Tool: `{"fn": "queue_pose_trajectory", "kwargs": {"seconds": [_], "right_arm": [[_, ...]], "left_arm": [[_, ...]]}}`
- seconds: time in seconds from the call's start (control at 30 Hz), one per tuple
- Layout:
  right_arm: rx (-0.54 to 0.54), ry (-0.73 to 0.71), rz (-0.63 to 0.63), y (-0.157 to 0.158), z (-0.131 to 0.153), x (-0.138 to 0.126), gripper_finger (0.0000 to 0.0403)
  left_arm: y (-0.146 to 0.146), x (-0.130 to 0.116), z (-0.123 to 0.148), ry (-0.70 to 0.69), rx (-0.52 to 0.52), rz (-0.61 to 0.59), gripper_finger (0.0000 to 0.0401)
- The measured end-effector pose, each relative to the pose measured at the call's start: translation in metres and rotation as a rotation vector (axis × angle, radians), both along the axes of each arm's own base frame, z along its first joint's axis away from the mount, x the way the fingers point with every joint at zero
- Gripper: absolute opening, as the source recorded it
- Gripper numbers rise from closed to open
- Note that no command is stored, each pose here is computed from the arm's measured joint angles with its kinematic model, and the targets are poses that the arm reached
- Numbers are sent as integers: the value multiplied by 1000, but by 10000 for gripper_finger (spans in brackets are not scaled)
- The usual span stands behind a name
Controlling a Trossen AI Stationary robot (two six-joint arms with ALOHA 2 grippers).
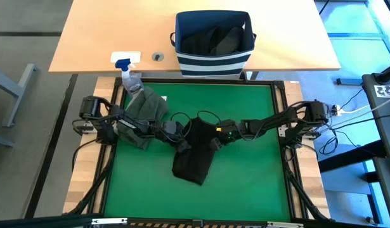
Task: Fold Laundry from Bin
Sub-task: Stack the black shirt on top of the green shirt on the table
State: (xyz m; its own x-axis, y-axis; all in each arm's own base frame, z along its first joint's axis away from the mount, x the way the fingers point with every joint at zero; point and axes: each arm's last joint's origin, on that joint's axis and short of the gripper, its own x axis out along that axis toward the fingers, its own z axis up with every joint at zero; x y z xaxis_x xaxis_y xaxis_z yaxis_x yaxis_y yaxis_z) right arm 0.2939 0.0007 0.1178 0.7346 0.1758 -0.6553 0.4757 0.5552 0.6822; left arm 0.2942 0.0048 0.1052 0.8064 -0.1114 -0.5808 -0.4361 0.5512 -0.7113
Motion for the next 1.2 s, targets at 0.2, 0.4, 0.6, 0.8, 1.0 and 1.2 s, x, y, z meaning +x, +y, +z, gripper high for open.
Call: {"fn": "queue_pose_trajectory", "kwargs": {"seconds": [0.2,0.4,0.6,0.8,1.0,1.2], "right_arm": [[-43,-36,-6,-2,-9,6,289],[-169,-52,84,-2,-14,7,185],[-333,-67,143,-12,-12,8,54],[-404,-112,186,-12,-2,19,31],[-421,-165,161,-13,13,33,38],[-452,-226,115,-15,31,51,31]], "left_arm": [[1,2,-4,-4,36,31,153],[-3,2,-5,-9,144,12,68],[-3,2,-6,-3,174,45,19],[-9,1,4,-14,161,131,31],[-13,2,26,36,144,127,22],[-12,-8,62,183,234,71,29]]}}
